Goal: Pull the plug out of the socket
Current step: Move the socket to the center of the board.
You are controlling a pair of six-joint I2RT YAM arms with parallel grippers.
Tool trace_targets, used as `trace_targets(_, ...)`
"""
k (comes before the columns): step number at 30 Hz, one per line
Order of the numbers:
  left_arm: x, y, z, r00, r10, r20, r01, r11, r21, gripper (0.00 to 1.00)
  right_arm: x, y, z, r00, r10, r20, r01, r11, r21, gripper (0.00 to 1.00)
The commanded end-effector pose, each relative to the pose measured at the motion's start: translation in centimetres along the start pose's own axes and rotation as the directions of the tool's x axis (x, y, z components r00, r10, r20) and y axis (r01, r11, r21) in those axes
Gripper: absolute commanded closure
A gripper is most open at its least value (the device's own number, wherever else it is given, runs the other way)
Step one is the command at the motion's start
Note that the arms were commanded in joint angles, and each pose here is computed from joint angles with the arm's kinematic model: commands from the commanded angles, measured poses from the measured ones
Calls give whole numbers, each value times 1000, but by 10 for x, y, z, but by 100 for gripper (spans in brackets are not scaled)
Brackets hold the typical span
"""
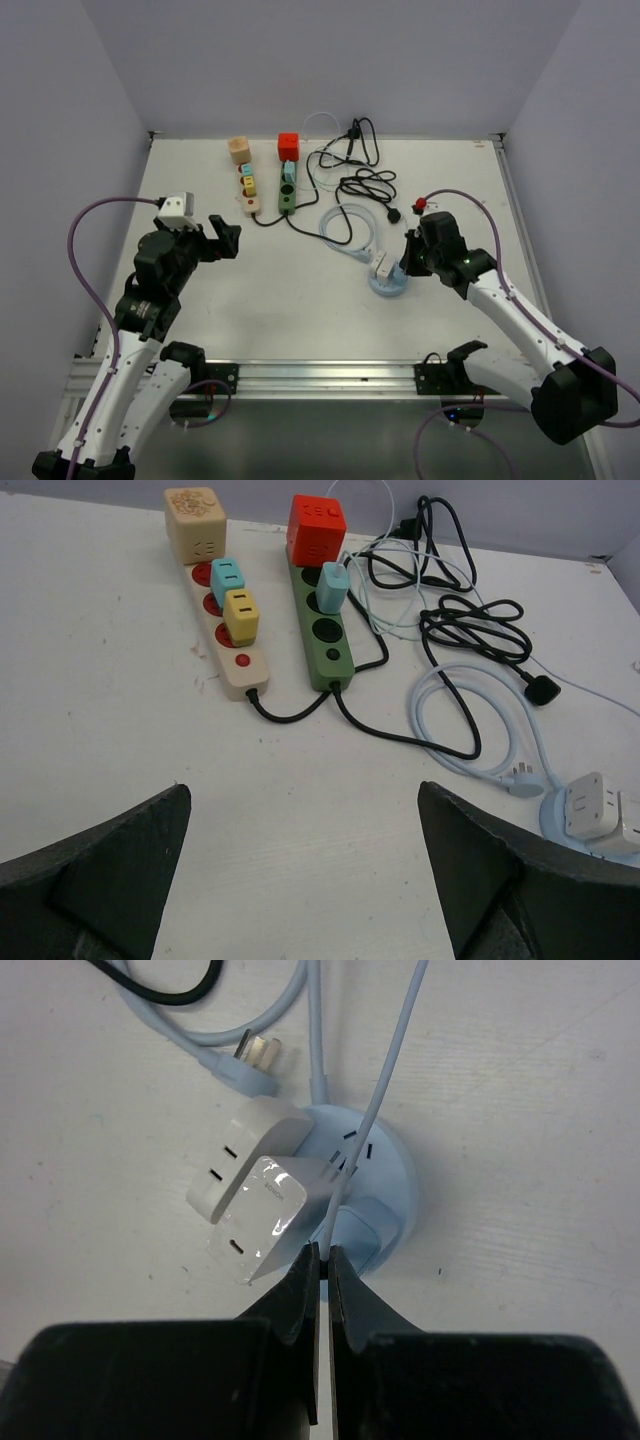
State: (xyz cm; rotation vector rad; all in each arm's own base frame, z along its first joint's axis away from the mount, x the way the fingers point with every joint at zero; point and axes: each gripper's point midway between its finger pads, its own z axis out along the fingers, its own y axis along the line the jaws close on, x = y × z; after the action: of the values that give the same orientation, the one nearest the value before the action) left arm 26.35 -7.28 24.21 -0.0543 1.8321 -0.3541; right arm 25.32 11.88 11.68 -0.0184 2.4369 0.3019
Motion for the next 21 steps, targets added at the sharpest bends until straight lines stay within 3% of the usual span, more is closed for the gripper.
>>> trace_targets(1, -7, -1, 2, 1000, 16, 25, -16, 1000, 10, 0, -12, 32, -19, 998, 6, 63, 5, 986, -168, 100)
trace_targets(10, -5, -2, 4, 1000, 11, 15, -11, 999, 31, 0, 8, 73, -35, 998, -49, 43, 61, 928, -367, 100)
trace_targets(15, -6, -1, 5, 1000, 10, 17, -11, 1000, 29, 0, 28, 76, -24, 996, -89, -6, 80, 922, -378, 100)
trace_targets(18, -6, 0, 5, 1000, 8, 17, -9, 1000, 27, 0, 36, 72, -18, 996, -88, -29, 72, 930, -361, 90)
trace_targets(21, -6, -1, 5, 1000, 7, 16, -7, 1000, 30, 1, 35, 67, -19, 996, -82, -18, 71, 939, -336, 68)
